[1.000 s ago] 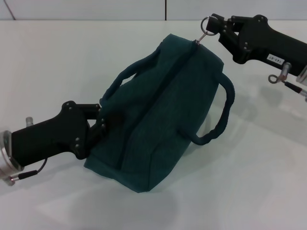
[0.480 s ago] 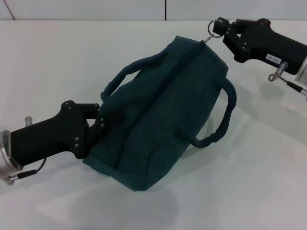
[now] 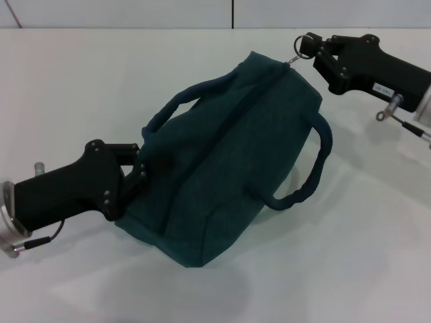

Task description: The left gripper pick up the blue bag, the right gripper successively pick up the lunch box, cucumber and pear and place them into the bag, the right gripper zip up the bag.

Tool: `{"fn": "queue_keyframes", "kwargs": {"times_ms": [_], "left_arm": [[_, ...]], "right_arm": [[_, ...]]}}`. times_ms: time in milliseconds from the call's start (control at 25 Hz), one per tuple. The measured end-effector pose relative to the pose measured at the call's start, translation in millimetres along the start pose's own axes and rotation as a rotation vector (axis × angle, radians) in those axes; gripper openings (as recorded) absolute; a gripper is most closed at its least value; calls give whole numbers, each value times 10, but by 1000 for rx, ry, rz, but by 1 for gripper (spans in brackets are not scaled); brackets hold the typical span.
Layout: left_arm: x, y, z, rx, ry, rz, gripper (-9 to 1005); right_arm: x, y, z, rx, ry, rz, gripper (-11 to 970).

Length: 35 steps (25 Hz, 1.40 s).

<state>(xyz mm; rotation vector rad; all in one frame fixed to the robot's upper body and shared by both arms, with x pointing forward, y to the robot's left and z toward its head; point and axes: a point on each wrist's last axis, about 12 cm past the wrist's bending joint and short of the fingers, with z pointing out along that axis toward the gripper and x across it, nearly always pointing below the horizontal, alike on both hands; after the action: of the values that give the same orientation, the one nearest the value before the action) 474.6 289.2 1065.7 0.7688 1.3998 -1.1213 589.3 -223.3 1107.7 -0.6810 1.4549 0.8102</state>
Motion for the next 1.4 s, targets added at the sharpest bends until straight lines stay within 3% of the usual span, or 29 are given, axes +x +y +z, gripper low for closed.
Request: {"fn": "queue_keyframes", "kwargs": {"times_ms": [400, 800, 1000, 1200, 1400], "left_arm": [[-182, 186, -8, 1, 27, 51, 53], [-420, 356, 21, 31, 82, 26, 51], [-519, 418, 37, 46, 138, -43, 135], [-637, 500, 103, 44, 183, -96, 379], [-722, 632, 580, 41, 379, -182, 469]], "right_arm": [[102, 214, -458, -36, -160, 109, 14], [269, 240, -581, 7, -142, 170, 14], [282, 255, -591, 2, -144, 167, 14], [286, 270, -592, -7, -144, 164, 14], [315, 286, -606, -5, -141, 145, 14]]}}
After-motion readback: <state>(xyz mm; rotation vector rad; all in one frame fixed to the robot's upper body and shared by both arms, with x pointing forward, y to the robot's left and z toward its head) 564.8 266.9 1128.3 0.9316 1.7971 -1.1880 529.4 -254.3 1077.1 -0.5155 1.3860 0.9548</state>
